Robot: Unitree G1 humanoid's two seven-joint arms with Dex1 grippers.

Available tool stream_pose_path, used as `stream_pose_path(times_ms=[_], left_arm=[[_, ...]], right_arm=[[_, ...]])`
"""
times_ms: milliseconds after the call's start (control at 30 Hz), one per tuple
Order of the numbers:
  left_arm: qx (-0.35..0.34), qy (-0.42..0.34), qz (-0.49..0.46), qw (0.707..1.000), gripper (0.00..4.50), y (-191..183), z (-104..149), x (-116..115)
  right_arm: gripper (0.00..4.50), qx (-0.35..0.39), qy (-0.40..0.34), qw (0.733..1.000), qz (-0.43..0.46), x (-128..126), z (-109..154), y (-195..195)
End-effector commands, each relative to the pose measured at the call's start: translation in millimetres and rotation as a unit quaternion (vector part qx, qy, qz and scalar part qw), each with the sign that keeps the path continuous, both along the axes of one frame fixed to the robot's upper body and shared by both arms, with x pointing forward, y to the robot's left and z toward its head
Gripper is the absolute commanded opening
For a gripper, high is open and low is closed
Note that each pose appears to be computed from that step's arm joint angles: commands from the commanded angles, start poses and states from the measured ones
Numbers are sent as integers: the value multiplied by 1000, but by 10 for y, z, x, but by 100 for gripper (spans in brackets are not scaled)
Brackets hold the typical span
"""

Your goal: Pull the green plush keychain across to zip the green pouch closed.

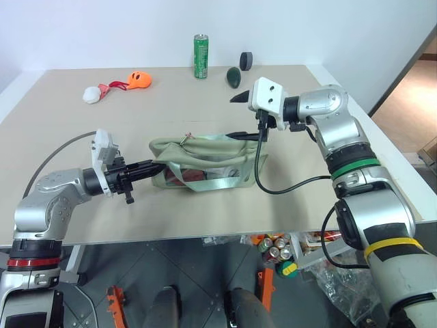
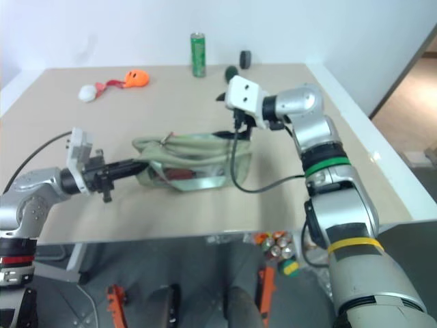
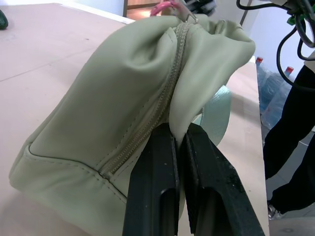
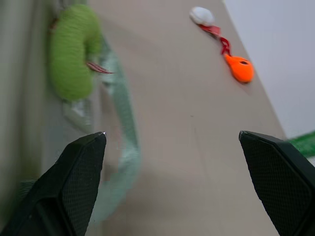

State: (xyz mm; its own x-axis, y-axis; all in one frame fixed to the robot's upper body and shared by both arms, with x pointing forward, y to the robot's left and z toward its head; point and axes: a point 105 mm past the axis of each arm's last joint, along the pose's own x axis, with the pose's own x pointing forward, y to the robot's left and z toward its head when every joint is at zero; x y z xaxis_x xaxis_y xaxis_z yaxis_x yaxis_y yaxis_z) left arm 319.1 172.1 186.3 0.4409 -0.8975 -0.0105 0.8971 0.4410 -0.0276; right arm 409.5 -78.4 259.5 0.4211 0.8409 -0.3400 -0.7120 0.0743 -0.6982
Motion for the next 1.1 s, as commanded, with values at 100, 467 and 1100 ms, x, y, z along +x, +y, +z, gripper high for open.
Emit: stream_pose_path(times_ms=[100, 467, 1100], left_arm=[[-2, 9, -2, 1000, 0, -39, 0, -12], [-7, 9, -1, 1000, 0, -41, 6, 3], [-15, 5, 6, 1000, 0, -14, 9, 10]], right_arm=[[448, -4, -5, 999, 47, -147, 9, 162], [448, 3, 13, 995, 101, -337, -3, 421], [448, 10, 12, 990, 143, -442, -82, 827]])
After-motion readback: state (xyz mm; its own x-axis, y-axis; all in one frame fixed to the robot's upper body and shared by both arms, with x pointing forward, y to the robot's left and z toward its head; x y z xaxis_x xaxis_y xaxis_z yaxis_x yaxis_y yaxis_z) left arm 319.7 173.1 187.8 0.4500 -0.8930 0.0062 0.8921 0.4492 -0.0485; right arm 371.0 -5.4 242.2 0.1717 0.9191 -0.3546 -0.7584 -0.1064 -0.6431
